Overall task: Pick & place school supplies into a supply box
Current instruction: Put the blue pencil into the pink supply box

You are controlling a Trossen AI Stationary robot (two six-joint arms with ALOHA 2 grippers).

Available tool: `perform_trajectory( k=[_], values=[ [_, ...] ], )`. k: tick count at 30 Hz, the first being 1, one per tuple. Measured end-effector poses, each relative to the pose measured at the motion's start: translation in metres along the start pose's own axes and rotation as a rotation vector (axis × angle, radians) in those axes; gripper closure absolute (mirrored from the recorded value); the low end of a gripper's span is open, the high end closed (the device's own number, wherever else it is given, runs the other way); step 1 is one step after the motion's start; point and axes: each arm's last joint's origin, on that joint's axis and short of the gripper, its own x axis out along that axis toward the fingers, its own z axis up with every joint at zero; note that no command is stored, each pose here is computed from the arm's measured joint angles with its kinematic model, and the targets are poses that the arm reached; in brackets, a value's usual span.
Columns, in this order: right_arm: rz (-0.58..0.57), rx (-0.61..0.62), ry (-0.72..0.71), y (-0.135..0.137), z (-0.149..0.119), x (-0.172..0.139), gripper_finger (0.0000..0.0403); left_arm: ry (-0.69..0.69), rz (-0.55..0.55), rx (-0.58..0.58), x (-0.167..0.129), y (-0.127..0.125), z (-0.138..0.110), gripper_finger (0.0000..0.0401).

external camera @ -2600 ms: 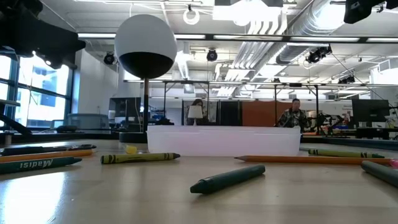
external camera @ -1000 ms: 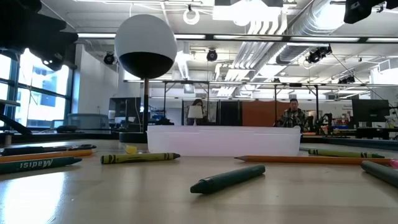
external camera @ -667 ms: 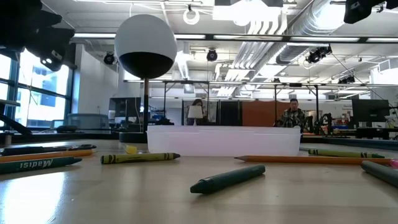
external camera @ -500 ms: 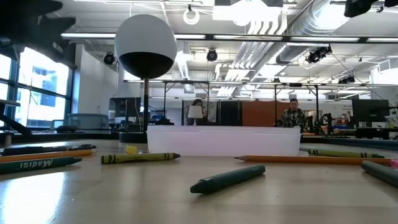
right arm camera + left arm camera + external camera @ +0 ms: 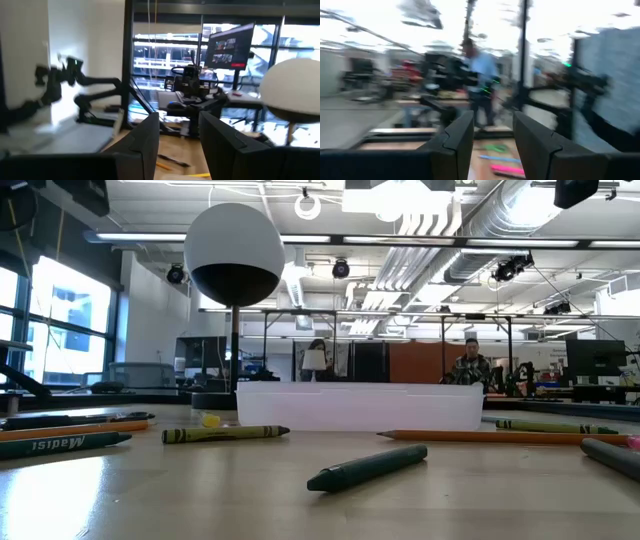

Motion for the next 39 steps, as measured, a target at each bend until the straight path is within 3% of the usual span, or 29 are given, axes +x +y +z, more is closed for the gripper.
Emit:
perform_trajectory(
  k=[3, 10, 14, 24, 29, 33, 36, 39],
  values=[
    [-0.007, 0.027, -0.013, 0.000, 0.001, 0.000, 0.0284, 0.058, -0.044, 0.027, 0.012, -0.008, 0.004, 0.0231],
    [-0.021, -0.131, -0.039, -0.001, 0.004, 0.000, 0.0284, 0.152, 0.149, 0.107, 0.049, -0.020, 0.030, 0.0231],
    [-0.055, -0.141, -0.026, -0.002, 0.003, 0.000, 0.0284, 0.191, 0.136, 0.134, 0.066, -0.029, 0.033, 0.0231],
    [-0.237, -0.142, 0.028, -0.007, 0.001, -0.001, 0.0284, 0.337, 0.107, 0.264, 0.092, -0.048, 0.002, 0.0231],
    [-0.391, -0.108, 0.066, -0.010, -0.001, 0.001, 0.0284, 0.350, 0.442, 0.296, 0.099, -0.046, -0.008, 0.0231],
    [-0.502, -0.097, 0.177, -0.005, -0.015, 0.014, 0.0284, 0.341, 0.695, 0.309, 0.097, -0.042, -0.007, 0.0231],
    [-0.576, -0.114, 0.306, 0.002, -0.035, 0.029, 0.0284, 0.309, 0.792, 0.260, 0.096, -0.040, -0.004, 0.0231],
    [-0.623, -0.100, 0.413, 0.009, -0.060, 0.045, 0.0284, 0.278, 0.818, 0.201, 0.096, -0.040, -0.003, 0.0231]
  ],
)
